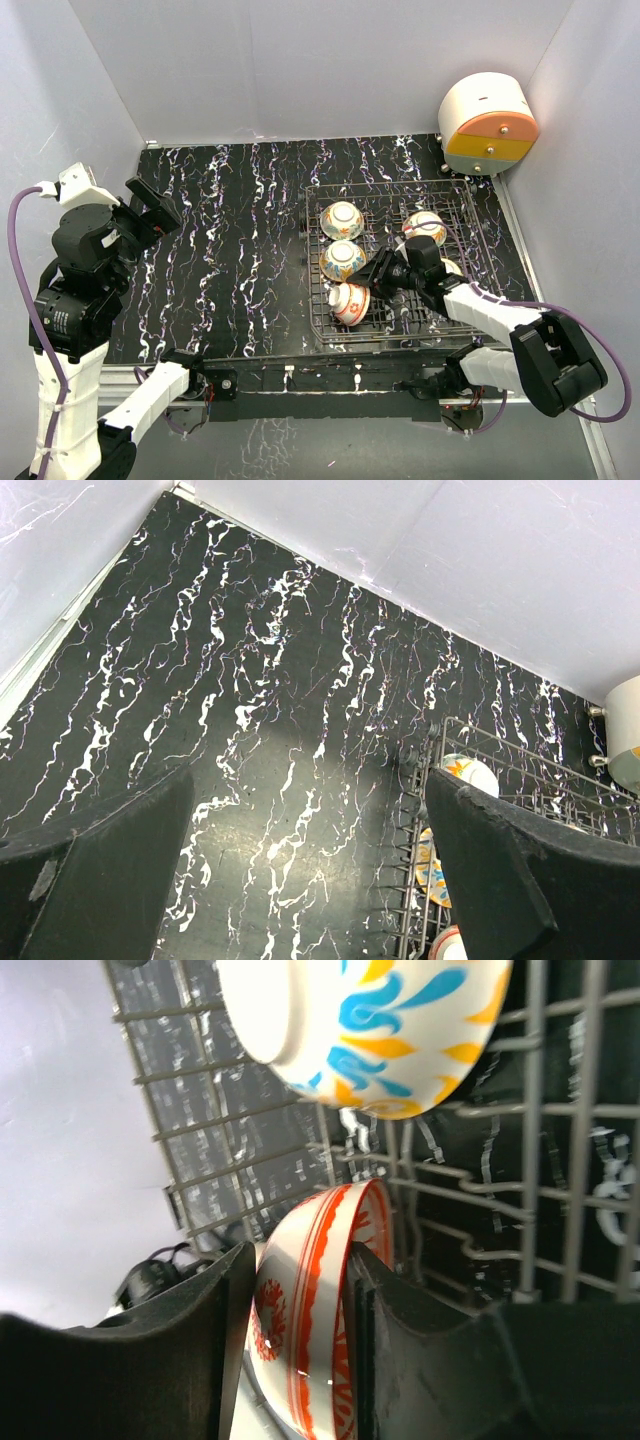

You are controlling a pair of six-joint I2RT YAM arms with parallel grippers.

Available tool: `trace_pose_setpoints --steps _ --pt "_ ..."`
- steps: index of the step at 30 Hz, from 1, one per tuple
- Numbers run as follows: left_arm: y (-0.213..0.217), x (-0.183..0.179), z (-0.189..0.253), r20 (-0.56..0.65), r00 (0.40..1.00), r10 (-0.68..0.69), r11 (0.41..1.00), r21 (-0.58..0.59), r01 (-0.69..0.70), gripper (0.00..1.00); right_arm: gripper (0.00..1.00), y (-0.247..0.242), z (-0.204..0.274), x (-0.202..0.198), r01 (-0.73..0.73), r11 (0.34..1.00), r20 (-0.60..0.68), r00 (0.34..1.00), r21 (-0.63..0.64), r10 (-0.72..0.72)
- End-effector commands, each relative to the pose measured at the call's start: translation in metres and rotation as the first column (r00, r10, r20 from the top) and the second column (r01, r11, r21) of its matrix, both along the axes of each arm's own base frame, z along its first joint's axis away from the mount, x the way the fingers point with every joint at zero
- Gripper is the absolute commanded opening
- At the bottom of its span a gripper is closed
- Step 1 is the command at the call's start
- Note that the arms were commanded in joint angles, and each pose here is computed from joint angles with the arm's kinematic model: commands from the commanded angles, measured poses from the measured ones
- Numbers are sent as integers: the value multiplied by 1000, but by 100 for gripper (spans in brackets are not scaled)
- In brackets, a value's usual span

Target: Load the bowls into the dish rack

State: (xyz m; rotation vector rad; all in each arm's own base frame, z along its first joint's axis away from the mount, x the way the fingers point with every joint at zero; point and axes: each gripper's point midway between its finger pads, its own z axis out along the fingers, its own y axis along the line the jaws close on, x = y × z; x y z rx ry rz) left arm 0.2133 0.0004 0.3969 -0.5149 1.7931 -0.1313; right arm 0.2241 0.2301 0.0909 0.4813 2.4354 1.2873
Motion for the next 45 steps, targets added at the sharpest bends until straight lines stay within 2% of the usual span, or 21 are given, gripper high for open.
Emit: trace_pose_setpoints --steps 1,5,17,21,23,24,33,38,45 --pt "-1 0 7 25 1000 -10 1000 0 10 97 43 -25 -15 2 2 978 11 1000 -207 1" --pt "-1 -1 6 22 1000 -10 1000 2 10 97 51 -39 -15 5 22 954 26 1000 -300 -15" --pt "-6 6 4 23 999 -32 999 1 32 97 64 -58 -2 24 34 888 74 997 -459 1" --pt "-8 9 2 16 999 -44 999 3 44 97 77 -61 11 37 51 866 102 995 -497 1" --pt "-10 10 0 7 999 -52 999 3 52 97 97 -62 26 46 72 858 140 990 -509 0" --pt "-11 11 -1 0 998 -55 998 3 55 97 98 -62 39 52 84 856 166 986 -511 3" --pt "-29 23 -15 -43 989 -139 990 -12 138 97 99 -40 114 80 28 863 270 954 -505 128" --pt "-42 32 -30 -98 976 -196 981 -29 194 97 99 -33 127 87 4 861 270 950 -509 155" --pt "-49 43 -38 -113 970 -218 976 -42 214 97 99 -32 129 93 -8 848 280 942 -529 183"
